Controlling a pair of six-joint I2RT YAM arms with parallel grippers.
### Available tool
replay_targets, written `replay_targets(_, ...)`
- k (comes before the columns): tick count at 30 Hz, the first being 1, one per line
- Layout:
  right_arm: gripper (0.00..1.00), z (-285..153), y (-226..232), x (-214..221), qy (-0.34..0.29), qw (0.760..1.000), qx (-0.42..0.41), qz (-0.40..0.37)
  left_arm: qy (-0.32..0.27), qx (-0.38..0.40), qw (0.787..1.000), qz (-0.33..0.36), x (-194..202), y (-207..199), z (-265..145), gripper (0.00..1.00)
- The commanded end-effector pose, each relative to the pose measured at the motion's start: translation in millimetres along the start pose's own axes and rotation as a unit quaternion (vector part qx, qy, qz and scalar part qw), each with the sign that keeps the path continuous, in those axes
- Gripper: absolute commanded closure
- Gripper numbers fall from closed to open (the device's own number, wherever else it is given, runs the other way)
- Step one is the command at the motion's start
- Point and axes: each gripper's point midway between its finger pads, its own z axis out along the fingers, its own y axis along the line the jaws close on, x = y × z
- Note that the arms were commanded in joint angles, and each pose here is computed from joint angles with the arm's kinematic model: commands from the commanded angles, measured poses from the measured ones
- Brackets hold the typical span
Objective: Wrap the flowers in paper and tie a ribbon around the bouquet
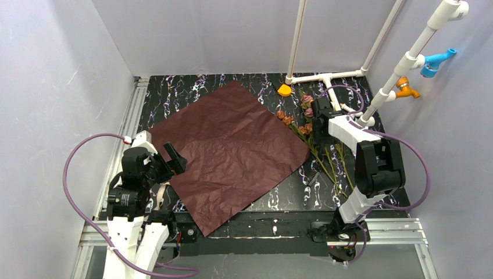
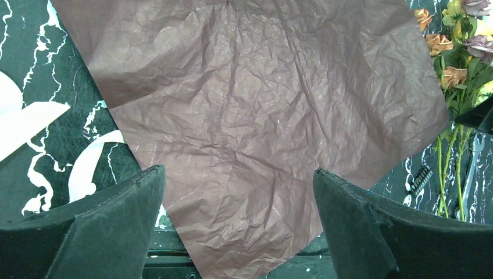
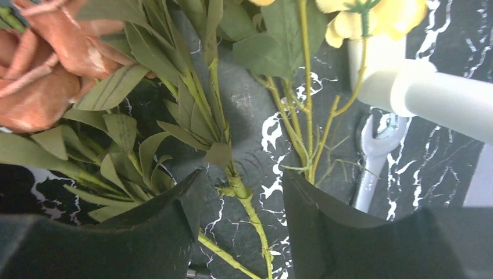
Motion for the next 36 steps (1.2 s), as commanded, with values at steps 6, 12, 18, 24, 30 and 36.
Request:
replay_targets(6, 0.54, 22.4, 10.6, 10.8, 0.009, 1.0, -0.017, -0.005, -0.003, -0.007, 1.0, 0.001, 0.2, 3.2, 2.1, 0.02)
replay_targets(12, 0.72, 30.5, 10.8, 17.8, 0.014, 1.0, -0.016, -0.022, -0.002, -0.008, 1.0, 0.001, 0.3, 3.3, 2.3, 0.02)
replay_targets(18, 0.96, 20.8, 11.8, 2.2, -0.004, 0.999, -0.027, -0.021, -0.002, -0.006, 1.0, 0.002, 0.7, 2.9, 2.5, 0.02)
replay_targets(24, 0.99, -30.8, 2.0, -43.4, -0.055, 0.998, -0.03, 0.01, -0.002, -0.004, 1.0, 0.002, 0.5, 2.1, 2.4, 0.02)
replay_targets(30, 0.99, -115.5, -5.0, -105.7, -0.141, 0.988, -0.051, 0.038, -0.005, -0.003, 1.0, 0.002, 0.2, 2.0, 1.5, 0.02)
replay_targets(36, 0.99, -187.0, 22.2, -150.8, -0.198, 0.976, -0.086, 0.031, -0.01, -0.001, 1.0, 0.003, -0.9, 1.5, -0.4, 0.02)
